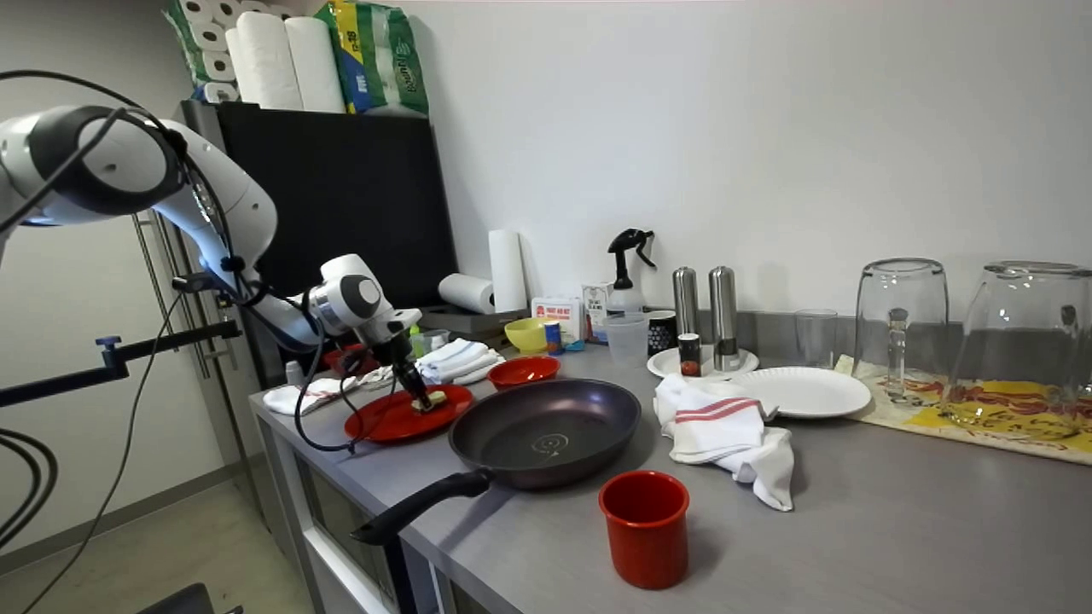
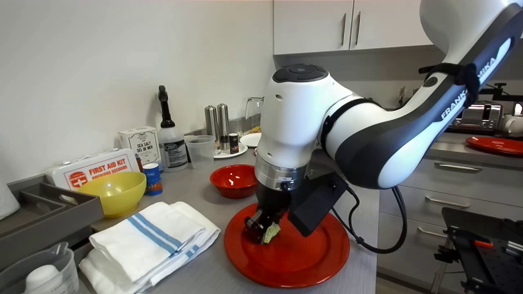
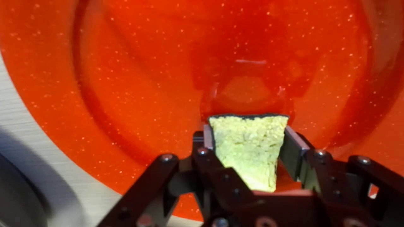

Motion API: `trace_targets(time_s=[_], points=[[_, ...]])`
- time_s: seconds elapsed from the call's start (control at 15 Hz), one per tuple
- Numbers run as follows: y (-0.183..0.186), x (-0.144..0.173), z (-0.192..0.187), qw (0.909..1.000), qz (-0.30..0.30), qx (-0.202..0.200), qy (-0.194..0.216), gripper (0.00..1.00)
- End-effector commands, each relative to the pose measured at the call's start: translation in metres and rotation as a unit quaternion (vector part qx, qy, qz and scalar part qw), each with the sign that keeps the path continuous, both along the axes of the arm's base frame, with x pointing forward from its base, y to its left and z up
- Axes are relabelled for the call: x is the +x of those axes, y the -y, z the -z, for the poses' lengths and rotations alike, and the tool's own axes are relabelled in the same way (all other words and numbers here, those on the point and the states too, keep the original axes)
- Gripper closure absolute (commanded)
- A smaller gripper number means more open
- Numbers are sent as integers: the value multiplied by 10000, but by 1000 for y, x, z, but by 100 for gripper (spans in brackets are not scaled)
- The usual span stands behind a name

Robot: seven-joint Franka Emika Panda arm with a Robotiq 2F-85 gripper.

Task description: Pick up the sponge and clean the red plate

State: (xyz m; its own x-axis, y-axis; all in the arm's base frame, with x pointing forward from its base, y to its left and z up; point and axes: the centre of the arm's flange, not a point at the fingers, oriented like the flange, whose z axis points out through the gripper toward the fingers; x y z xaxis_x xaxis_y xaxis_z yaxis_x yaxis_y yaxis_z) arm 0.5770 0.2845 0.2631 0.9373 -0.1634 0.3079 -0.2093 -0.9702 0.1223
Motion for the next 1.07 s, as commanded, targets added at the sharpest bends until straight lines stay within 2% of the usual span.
trace_targets(time_s=[0.0, 0.53, 1.0], points=[[-14, -9, 8, 9993, -35, 133, -349, 73], [-17, -22, 3, 9969, 66, 328, -706, 73], [3, -17, 3, 9973, 217, 95, -700, 73]])
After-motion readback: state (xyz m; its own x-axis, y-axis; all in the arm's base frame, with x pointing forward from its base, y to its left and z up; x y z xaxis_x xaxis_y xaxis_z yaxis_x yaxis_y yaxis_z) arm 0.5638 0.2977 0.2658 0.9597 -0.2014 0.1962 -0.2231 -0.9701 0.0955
